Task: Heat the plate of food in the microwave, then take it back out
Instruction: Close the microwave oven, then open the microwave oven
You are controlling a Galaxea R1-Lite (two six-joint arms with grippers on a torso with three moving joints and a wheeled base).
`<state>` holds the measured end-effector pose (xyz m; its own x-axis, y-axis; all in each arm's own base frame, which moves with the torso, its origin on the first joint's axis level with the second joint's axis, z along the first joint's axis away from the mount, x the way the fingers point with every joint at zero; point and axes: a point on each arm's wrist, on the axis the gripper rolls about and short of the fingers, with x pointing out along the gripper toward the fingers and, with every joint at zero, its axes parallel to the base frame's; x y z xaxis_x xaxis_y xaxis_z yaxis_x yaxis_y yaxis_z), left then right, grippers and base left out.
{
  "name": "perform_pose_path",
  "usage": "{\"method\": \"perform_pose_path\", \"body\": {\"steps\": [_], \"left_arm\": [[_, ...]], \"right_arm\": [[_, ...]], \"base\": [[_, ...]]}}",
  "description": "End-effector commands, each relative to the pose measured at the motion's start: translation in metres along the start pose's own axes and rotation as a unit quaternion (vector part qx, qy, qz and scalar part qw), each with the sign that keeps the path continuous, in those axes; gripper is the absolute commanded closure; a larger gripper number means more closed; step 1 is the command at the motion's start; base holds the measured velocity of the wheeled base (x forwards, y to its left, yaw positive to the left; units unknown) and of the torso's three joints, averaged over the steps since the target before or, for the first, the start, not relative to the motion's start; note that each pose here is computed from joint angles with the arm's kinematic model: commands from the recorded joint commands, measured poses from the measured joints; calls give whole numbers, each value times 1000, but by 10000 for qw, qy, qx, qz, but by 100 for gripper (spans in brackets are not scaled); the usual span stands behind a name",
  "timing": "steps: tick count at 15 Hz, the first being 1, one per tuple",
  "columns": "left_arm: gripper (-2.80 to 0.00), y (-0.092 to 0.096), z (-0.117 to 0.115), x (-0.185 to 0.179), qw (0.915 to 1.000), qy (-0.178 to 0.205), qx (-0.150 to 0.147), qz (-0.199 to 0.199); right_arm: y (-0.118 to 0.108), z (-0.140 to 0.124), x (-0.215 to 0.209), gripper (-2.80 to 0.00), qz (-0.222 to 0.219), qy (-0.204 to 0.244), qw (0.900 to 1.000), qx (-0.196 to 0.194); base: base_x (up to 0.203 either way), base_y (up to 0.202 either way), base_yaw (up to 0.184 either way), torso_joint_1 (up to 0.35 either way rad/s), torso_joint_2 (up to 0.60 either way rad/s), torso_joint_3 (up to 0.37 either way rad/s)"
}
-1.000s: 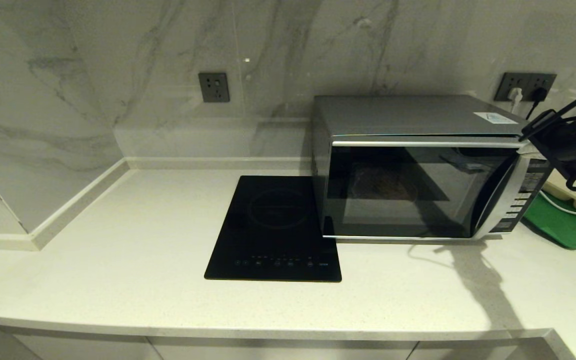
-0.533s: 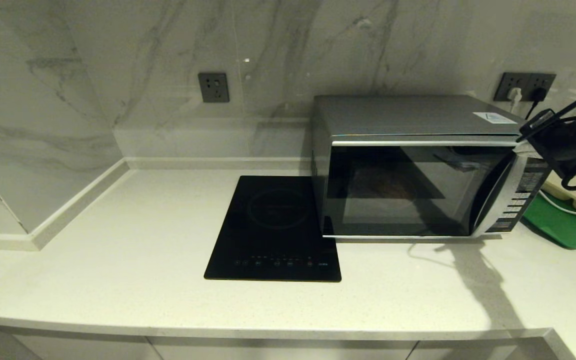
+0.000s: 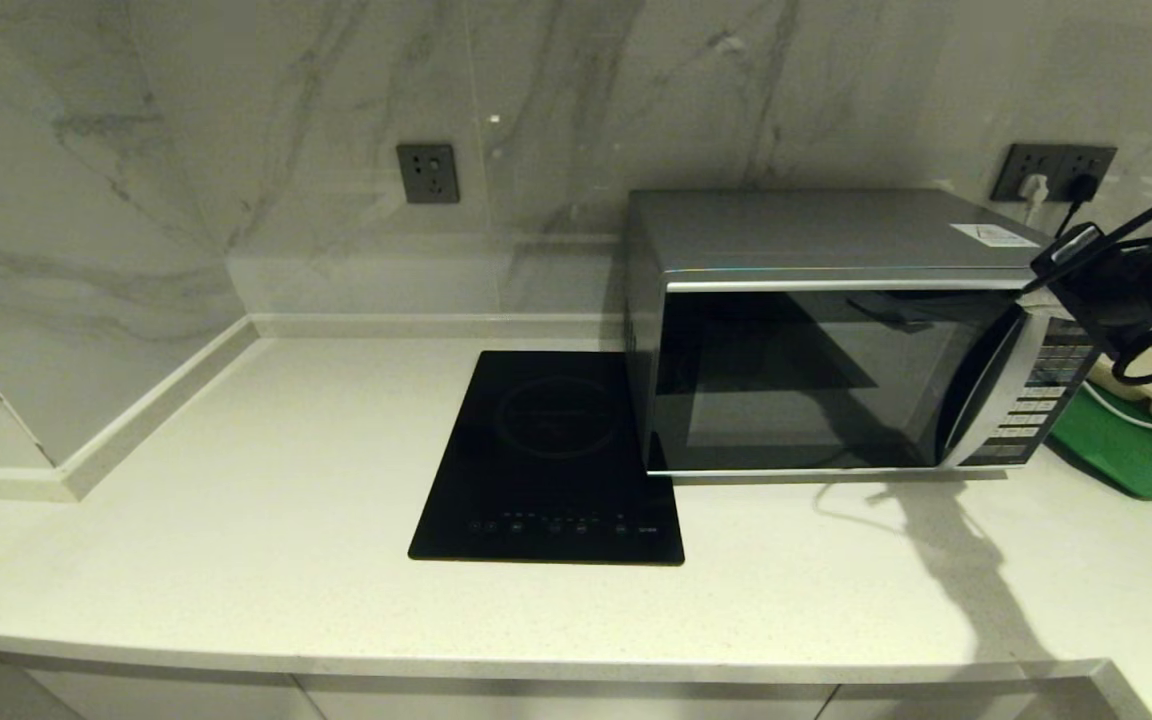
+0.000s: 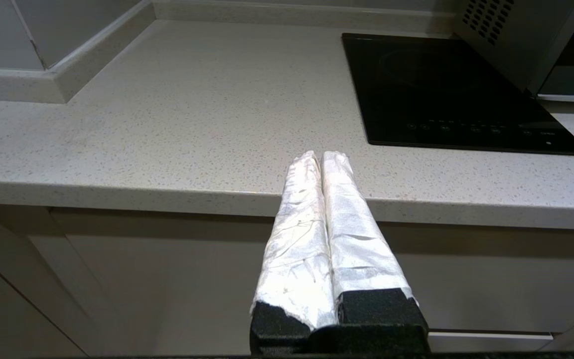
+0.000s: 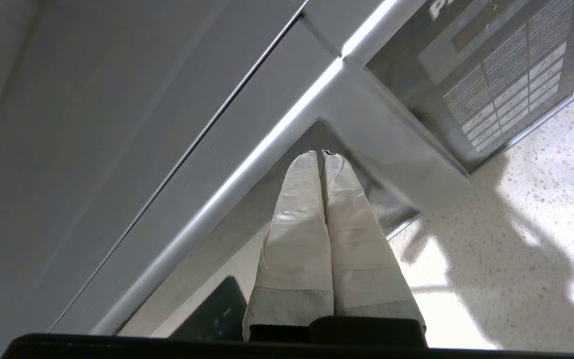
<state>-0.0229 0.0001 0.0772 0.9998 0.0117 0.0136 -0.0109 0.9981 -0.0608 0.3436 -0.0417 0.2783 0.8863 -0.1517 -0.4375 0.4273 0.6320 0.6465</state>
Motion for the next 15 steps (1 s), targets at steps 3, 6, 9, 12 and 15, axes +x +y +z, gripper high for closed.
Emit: {"method": "perform_pose_path", "body": {"steps": [3,6,9,12,15], "left_arm": [[0,0,0,0,10000,-1,-3,3],[0,0,0,0,10000,2,-3,3],[0,0,0,0,10000,-1,-3,3],[0,0,0,0,10000,-1,-3,3],[0,0,0,0,10000,-1,-3,3]], "right_arm": [[-5,-3,-37,0,66,106,9999,-20],[-15,-12,-73,0,-81,800,9964,-281],[-33,-18,-93,0,-463,1135,9914,-455],[-67,-3,-91,0,-426,1444,9885,130],[-125,18,-60,0,-239,2201,9689,1104]], "base": [[0,0,0,0,0,0],[0,0,0,0,0,0],[0,0,0,0,0,0],[0,0,0,0,0,0],[0,0,0,0,0,0]]}}
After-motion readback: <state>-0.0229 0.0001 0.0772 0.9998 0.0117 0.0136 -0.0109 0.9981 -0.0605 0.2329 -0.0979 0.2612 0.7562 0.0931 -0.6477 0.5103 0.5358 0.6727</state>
